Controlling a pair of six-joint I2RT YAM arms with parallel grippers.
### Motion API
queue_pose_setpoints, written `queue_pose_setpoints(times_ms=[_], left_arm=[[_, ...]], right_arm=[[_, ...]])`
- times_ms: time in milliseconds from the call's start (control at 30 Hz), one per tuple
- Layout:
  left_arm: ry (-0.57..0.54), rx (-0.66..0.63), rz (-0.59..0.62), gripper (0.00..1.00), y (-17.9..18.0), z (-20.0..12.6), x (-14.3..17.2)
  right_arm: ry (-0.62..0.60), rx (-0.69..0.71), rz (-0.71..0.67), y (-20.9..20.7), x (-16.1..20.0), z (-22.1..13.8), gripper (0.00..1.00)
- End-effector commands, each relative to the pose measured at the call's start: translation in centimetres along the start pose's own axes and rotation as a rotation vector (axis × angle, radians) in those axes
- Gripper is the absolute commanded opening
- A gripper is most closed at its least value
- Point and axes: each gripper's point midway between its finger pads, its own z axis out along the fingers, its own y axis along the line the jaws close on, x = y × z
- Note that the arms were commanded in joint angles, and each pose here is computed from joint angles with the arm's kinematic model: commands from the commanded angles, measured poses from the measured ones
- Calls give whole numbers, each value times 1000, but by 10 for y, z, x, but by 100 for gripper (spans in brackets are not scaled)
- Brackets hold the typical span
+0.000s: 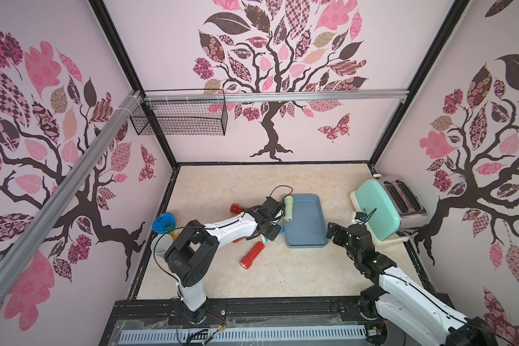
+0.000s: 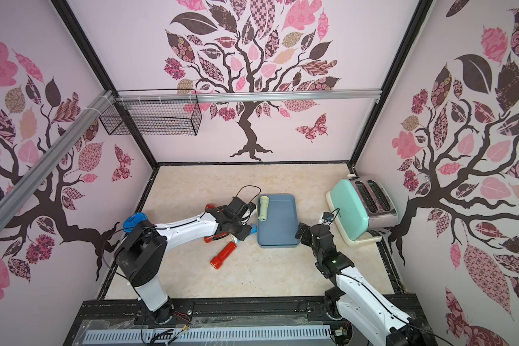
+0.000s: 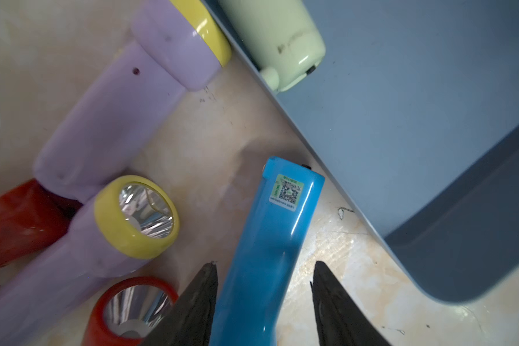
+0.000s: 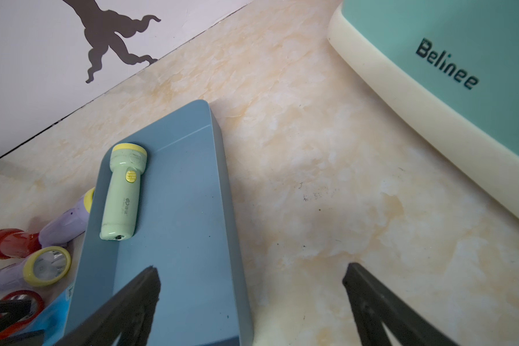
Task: Put the flashlights into the storage boxes
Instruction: Pick up the flashlight from the center of the board.
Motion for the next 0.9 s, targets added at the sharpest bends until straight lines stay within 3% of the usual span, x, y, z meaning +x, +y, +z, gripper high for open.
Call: queue_pose_setpoints(times_ms=[0, 133, 367, 667, 767, 867], left_arm=[[21, 5, 24, 56, -3, 3, -5], [27, 11, 9, 53, -4, 8, -3], [27, -30, -43, 37, 3, -2, -2], [4, -124, -252, 23, 20, -47, -6], [-57, -149, -357, 20, 26, -75, -21], [-214, -103, -484, 20, 24, -93, -57]], right_arm=[[-34, 12, 7, 2, -13, -4, 100], [-72, 2, 16, 1, -20, -10, 100], [-87, -7, 26, 0, -20, -13, 99], [-94, -2, 34, -1, -21, -16, 99], [-101, 1, 40, -2, -23, -17, 99], [-107, 17, 43, -6, -23, -18, 100]])
